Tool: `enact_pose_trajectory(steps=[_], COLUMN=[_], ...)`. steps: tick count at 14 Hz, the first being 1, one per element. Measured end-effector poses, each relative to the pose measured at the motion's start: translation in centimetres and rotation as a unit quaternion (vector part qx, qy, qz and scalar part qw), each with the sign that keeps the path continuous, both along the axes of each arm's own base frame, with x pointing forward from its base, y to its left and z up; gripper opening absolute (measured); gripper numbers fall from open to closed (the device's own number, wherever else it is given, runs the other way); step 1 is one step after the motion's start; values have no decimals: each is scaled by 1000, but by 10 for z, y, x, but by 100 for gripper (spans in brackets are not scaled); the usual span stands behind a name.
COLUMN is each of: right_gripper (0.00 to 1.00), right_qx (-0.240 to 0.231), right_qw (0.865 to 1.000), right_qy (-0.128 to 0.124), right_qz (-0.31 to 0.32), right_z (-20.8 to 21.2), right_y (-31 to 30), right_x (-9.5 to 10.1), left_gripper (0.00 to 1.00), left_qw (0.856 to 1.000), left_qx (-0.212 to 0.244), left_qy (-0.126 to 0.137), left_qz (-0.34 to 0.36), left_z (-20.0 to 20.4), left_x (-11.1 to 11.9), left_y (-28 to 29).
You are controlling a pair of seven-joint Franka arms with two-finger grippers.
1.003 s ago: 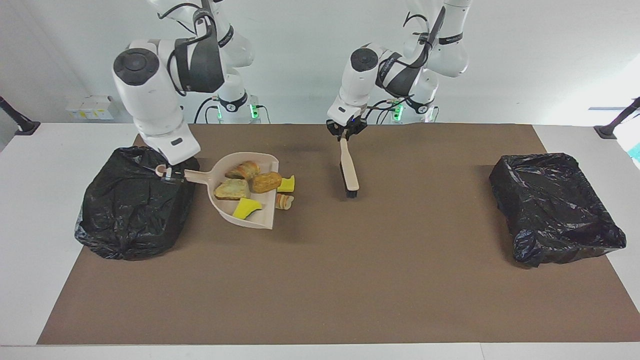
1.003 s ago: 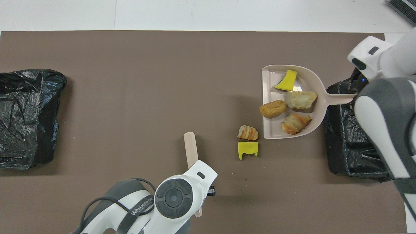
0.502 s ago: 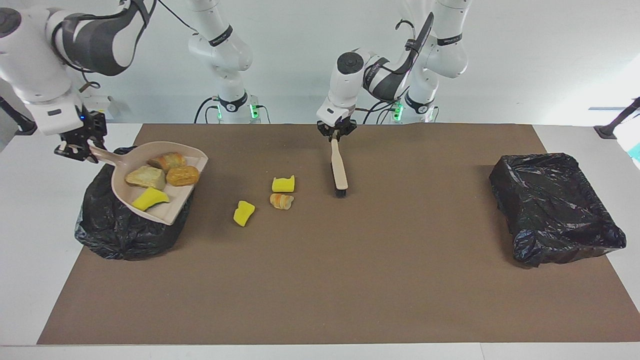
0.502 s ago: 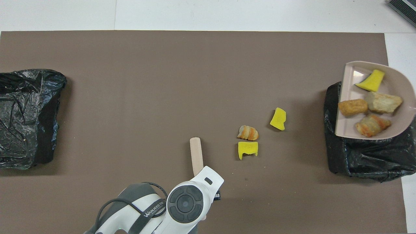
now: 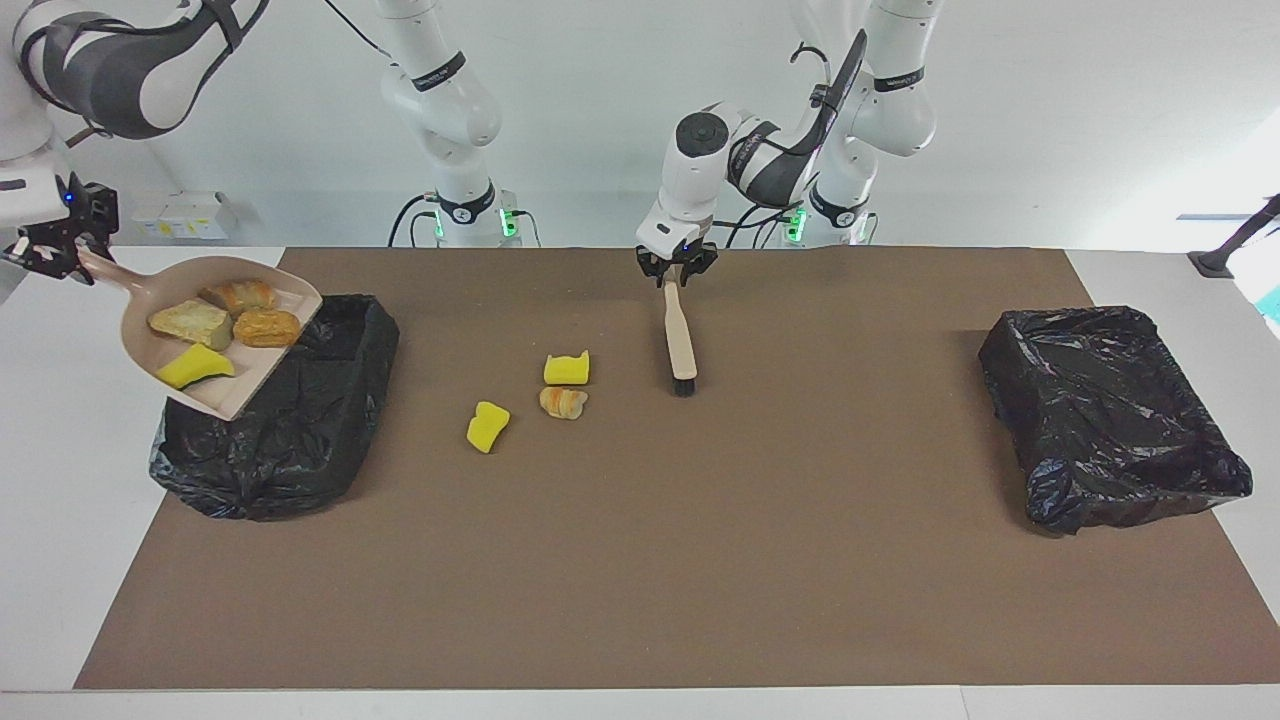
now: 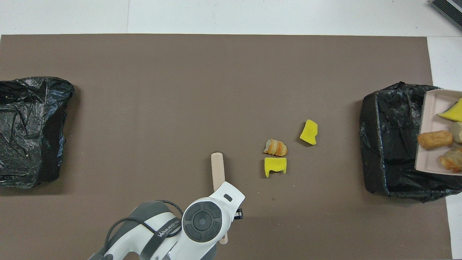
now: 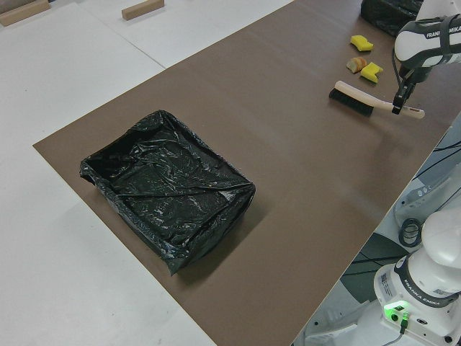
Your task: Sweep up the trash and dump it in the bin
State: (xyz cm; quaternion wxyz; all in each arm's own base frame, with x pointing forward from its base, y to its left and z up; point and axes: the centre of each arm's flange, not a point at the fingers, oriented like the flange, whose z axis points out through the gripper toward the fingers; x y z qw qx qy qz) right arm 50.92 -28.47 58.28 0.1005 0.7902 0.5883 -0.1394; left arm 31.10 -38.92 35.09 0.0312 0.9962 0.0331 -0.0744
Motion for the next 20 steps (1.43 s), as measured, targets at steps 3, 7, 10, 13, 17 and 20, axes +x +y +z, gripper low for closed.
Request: enact_pose_trajectory(steps=[3,7,10,13,17,20], right_gripper=[33,33,33,33,33,33], right_qx=[-42,-113,-174,-231,-273,-309], right_qw=[999,993,984,972,961,950], right_qy=[3,16,27,38,39,35], right_qz=[-32,-33,-2,-17,-11,13], right_z=[-10,-22,-20,-15,-2,11], right_y=[4,33,65,72,69,84], right_x=[-15,-23,-12,-13,-16,-11], left_gripper=[99,100,100,100,100,100], left_qw=[999,997,996,998,999,999], left_qx=[-5,18,25,25,38,38], left_qy=[-4,-22,-21,-3,2,1], left_qz=[36,75,80,57,28,5], left_z=[6,28,47,68,70,70], left_x=[30,90,127,145,164,174], left_y=[21,74,124,188,266,318])
